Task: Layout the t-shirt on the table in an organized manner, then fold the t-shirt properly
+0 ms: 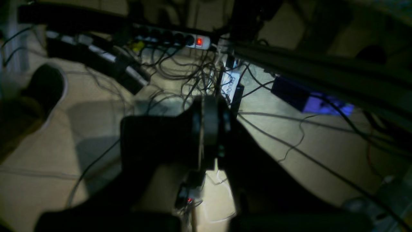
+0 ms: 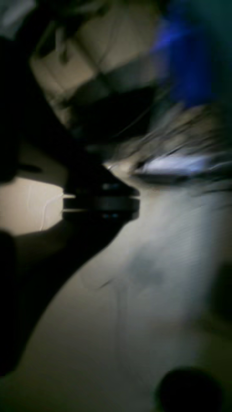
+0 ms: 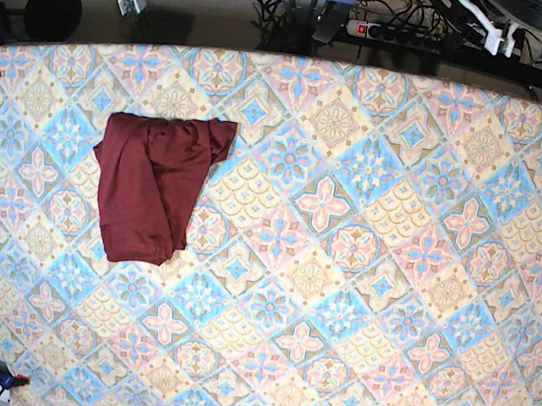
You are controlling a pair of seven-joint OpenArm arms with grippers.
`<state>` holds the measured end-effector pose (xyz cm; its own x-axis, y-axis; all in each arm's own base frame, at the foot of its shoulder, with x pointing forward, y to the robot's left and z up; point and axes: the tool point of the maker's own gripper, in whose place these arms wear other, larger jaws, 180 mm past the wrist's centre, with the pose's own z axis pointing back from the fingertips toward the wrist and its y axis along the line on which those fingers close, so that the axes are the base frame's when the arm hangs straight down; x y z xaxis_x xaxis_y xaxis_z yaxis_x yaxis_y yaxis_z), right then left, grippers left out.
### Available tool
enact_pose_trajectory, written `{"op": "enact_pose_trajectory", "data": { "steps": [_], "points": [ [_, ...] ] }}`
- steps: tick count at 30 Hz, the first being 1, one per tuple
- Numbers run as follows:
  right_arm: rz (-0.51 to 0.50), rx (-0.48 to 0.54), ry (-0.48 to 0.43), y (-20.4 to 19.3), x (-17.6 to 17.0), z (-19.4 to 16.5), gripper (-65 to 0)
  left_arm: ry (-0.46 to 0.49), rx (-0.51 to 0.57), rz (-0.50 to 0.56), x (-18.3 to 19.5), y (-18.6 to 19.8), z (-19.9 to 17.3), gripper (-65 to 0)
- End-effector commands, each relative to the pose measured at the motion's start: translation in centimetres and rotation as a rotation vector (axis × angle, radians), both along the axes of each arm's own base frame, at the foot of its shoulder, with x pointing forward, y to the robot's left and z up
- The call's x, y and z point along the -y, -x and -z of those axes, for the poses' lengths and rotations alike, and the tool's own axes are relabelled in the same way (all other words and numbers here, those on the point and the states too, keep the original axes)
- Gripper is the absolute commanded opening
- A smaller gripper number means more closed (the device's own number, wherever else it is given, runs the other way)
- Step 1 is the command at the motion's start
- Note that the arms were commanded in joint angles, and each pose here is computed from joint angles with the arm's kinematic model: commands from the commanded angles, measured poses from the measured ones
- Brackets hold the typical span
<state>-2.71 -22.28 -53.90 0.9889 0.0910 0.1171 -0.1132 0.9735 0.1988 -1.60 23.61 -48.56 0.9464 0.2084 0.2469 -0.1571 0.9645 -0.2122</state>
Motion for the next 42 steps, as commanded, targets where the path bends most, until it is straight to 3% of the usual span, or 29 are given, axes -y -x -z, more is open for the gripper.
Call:
{"op": "enact_pose_trajectory", "data": {
  "steps": [1, 7, 13, 17, 28, 33, 36, 42],
  "points": [
    [-0.002, -0.109, 0.007, 3.9, 0.4, 0.5, -65.0, -0.007, -0.019, 0.007, -0.3, 0.6, 0.5, -65.0],
    [0.127, -0.133, -0.084, 4.5, -1.3, 4.0, -65.0, 0.058, -0.051, -0.026, 1.6, 0.1, 4.9, -65.0],
    [0.251, -0.119, -0.172, 3.9, -3.9, 6.5, -65.0, 0.082, -0.073, 0.039, 4.1, -0.3, 8.4, -65.0],
    [0.324, -0.106, -0.215, 3.4, -5.4, 7.6, -65.0, 0.117, -0.103, 0.004, 5.5, 0.4, 11.3, -65.0],
    [0.316, -0.092, -0.245, 2.4, -6.8, 8.8, -65.0, 0.139, -0.081, 0.05, 8.4, 0.3, 14.9, -65.0],
    [0.309, -0.092, -0.252, 1.7, -7.1, 8.9, -65.0, 0.171, -0.013, 0.054, 10.9, -1.1, 14.8, -65.0],
    [0.323, -0.097, -0.166, 1.0, -5.8, 9.8, -65.0, 0.172, 0.044, 0.04, 11.2, -2.7, 14.6, -65.0],
    [0.347, -0.139, -0.081, 0.1, -4.9, 10.7, -65.0, 0.195, 0.062, 0.036, 12.7, -3.6, 14.6, -65.0]
  ]
}}
